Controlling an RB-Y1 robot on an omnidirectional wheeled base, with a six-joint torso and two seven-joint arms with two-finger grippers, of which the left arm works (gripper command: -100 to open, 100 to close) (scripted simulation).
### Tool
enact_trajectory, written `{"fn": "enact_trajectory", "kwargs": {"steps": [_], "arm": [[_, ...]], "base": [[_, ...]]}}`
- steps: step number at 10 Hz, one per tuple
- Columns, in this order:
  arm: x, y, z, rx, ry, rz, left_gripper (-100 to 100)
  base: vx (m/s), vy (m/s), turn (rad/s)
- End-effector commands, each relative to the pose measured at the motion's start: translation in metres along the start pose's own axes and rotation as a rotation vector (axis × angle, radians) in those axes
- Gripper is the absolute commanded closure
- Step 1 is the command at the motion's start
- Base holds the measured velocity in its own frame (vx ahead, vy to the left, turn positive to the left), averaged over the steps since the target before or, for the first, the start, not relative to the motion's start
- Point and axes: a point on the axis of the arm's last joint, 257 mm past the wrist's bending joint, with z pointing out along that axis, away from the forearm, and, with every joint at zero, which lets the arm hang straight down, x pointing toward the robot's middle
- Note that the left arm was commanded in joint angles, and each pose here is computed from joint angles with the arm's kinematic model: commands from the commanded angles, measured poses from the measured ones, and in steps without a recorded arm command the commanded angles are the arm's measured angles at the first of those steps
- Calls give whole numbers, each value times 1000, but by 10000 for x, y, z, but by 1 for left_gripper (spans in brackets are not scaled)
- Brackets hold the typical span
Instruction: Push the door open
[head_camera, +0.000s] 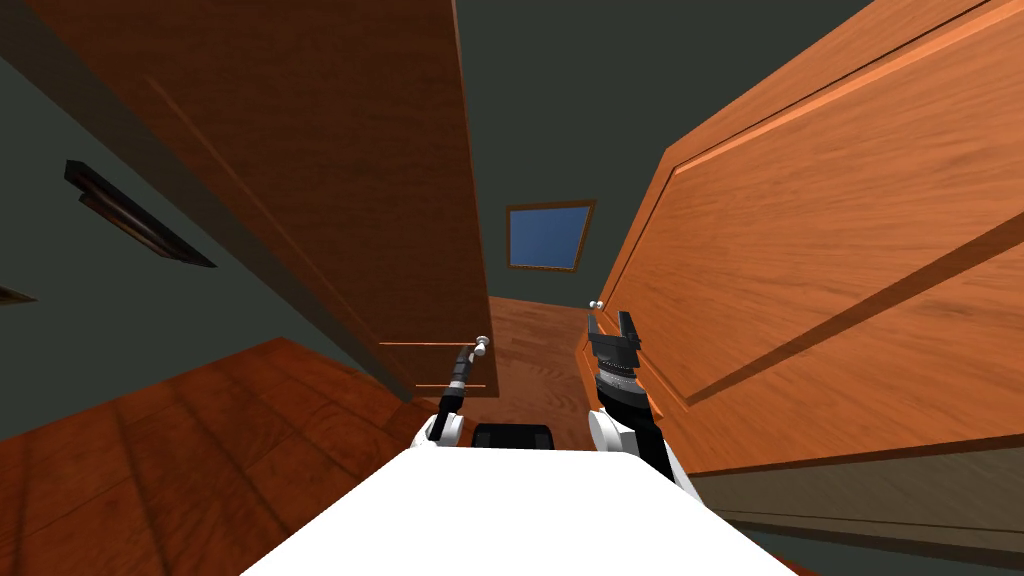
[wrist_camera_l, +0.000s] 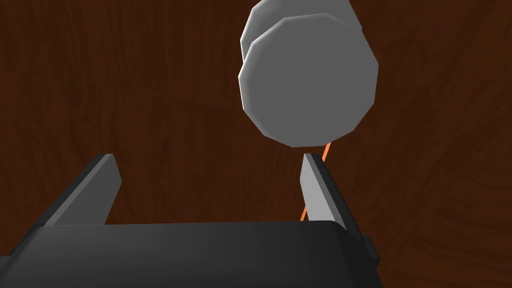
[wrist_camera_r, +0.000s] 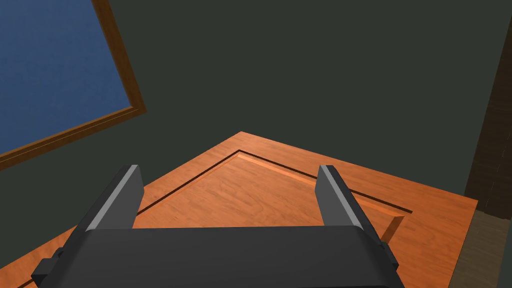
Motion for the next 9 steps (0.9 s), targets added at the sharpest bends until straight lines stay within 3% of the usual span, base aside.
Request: {"fn": "enact_trajectory", "kwargs": {"steps": [1, 3, 6, 8, 9], "arm": [[9, 4, 14, 0, -3, -41, -100], [62, 31, 55, -3, -17, -153, -100], [89, 47, 74, -4, -24, -235, -100], [148, 82, 109, -7, -39, -347, -100], [148, 82, 109, -7, -39, -364, -100]], "base": [[-36, 16, -12], [-67, 26, -36], [-45, 25, -22], [-61, 22, -37], [-45, 22, -16]]}}
